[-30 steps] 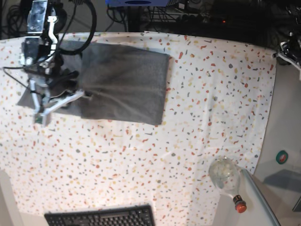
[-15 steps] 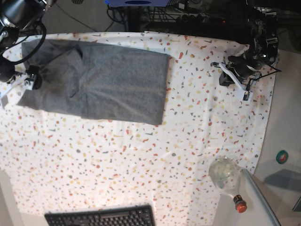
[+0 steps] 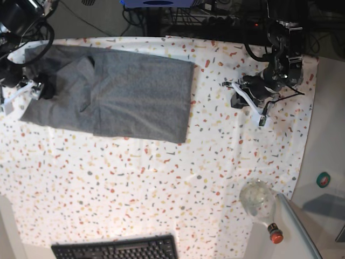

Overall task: Layout the t-shirt on the table in an organized manner, then fold the t-shirt properly
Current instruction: 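Grasp both ends of the folded shirt with both grippers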

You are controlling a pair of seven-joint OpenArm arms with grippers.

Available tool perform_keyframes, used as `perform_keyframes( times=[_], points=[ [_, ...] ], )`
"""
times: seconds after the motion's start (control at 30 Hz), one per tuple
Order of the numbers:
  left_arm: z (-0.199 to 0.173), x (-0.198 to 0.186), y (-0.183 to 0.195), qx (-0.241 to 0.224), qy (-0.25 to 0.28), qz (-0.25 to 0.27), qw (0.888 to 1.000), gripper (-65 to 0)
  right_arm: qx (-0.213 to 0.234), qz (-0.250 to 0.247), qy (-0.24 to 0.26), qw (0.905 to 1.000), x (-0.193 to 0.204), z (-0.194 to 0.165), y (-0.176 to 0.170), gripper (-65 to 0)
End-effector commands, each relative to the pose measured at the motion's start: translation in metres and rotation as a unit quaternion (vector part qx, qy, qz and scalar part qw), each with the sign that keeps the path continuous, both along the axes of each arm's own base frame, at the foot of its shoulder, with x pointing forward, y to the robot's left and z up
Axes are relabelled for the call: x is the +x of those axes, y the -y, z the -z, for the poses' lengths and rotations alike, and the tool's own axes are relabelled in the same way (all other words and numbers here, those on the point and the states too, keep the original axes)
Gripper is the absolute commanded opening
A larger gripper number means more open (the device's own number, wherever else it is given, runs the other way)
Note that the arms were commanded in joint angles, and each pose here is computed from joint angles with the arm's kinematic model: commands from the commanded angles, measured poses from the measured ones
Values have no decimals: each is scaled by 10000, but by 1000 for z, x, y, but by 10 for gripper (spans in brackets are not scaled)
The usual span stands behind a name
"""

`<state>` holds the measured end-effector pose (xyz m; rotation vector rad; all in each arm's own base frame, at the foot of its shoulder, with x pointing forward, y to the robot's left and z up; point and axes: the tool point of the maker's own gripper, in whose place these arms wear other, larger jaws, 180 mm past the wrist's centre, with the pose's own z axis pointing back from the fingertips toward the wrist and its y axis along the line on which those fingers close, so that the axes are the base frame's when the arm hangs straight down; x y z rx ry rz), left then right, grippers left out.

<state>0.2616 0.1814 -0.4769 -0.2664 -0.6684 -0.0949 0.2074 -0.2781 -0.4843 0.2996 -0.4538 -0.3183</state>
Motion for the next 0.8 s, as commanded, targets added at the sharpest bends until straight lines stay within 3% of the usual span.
perform_keyframes(
  times=[0.0,0.1,0.3,0.4,0.53,0.77],
  points=[
    [-8,8,3,-43,184,59,9998,-650,-74,-34,-42,10000,0,-1,4,0],
    [-6,7,19,-91,146,269,9995,-650,-69,-42,-55,10000,0,-1,4,-14],
    [-2,11,55,-296,116,584,9978,-650,5,-105,-200,9997,-2,1,0,-207],
    [6,17,71,-498,11,508,9975,-650,25,-111,-201,9997,-2,1,-2,-270],
    [18,17,81,-639,-195,458,9967,-650,79,-200,-331,9992,-5,2,-10,-267],
    [24,7,123,-711,-328,1053,9914,-650,151,-220,-321,9991,-2,2,-17,-273]
  ],
)
